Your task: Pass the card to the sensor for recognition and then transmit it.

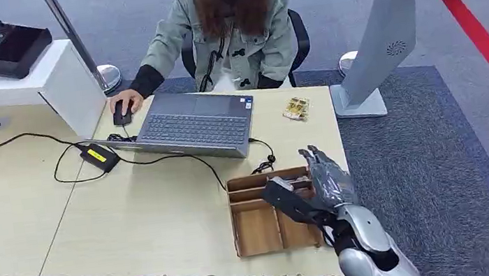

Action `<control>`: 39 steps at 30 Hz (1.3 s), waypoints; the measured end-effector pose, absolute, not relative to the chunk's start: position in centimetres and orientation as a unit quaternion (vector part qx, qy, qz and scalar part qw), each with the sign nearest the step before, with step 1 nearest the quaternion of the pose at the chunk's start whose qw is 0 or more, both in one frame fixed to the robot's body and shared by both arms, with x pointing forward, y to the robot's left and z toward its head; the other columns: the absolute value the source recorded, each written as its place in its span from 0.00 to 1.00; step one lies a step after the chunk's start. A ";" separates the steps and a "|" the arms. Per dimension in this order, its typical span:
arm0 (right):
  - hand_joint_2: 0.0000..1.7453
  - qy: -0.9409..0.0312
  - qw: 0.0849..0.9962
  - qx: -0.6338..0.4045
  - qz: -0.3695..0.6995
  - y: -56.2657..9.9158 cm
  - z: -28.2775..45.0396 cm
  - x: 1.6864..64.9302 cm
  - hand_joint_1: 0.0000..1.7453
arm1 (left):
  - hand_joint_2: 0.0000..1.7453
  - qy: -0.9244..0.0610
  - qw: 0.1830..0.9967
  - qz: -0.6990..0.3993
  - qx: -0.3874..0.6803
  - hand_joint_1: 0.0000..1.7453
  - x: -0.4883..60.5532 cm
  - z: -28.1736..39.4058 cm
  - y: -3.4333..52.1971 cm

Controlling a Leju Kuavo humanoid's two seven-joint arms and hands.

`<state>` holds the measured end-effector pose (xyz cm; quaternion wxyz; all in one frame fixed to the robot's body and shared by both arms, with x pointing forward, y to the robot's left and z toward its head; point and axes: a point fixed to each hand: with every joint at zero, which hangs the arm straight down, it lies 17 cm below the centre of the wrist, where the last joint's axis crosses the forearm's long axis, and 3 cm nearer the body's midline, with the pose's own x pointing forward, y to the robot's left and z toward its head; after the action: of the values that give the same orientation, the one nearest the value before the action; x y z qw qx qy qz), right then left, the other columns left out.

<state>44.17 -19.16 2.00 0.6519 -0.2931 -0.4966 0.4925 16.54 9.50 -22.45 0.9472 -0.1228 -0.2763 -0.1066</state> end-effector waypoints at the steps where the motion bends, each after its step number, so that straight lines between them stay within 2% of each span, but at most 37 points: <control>1: 1.00 -0.497 0.652 -0.292 0.493 -19.1 2.0 44.1 0.26 | 0.00 -0.276 0.947 -0.107 -0.123 0.00 16.5 -22.4 9.5; 8: 1.00 -0.501 0.653 -0.286 0.492 -18.5 2.1 44.0 0.29 | 0.00 -0.276 0.947 -0.107 -0.123 0.00 16.6 -22.4 9.5; 29: 1.00 -0.499 0.657 -0.277 0.493 -17.6 1.3 43.8 0.29 | 0.00 -0.277 0.947 -0.107 -0.125 0.00 16.6 -22.4 9.3; 39: 1.00 -0.500 0.658 -0.278 0.489 -17.6 1.1 44.2 0.35 | 0.00 -0.276 0.947 -0.107 -0.126 0.00 16.6 -22.3 9.2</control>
<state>44.20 -17.58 1.09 0.6581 -0.2782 -0.5004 0.4890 16.61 9.25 -22.35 0.9468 -0.1260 -0.2763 -0.1069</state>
